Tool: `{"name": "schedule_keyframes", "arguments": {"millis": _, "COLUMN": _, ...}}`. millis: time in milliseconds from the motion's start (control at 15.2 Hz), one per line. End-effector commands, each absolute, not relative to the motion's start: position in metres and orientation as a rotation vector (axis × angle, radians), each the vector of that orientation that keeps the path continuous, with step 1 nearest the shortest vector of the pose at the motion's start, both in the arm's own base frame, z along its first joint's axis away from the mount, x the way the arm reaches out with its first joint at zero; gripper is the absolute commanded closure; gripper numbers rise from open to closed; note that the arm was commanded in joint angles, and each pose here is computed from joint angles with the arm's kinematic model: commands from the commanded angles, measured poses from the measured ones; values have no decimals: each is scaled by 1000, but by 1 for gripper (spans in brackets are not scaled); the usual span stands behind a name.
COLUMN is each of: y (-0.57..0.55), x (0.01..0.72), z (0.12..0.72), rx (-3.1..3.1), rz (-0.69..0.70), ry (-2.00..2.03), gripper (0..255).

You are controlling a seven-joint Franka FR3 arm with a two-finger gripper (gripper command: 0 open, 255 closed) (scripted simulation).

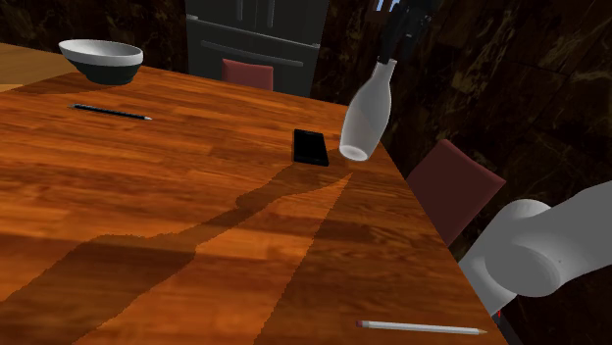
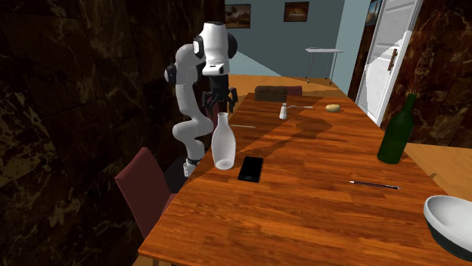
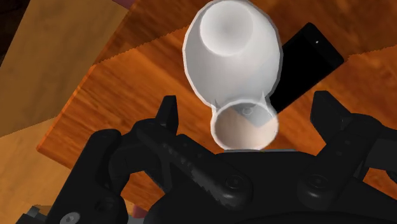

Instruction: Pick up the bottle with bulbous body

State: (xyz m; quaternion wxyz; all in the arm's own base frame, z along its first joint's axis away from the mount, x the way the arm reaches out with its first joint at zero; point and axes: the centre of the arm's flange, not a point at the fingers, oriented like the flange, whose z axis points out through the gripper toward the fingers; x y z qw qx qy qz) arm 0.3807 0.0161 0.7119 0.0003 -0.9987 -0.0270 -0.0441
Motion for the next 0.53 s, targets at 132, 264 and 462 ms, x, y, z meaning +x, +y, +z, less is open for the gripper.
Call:
{"name": "schedule_keyframes", "arguments": {"millis": 132, "y": 17, "x": 381, "z": 692, "rx": -3137, "rz": -138, "ry": -86, "gripper": 0}}
{"name": "schedule_keyframes", "arguments": {"millis": 264, "y": 17, "x": 381, "z": 689, "rx": -3137, "rz": -138, "ry": -86, "gripper": 0}}
{"name": "schedule_keyframes", "arguments": {"millis": 462, "y": 16, "x": 381, "z": 689, "rx": -3137, "rz": -138, "ry": -86, "gripper": 255}}
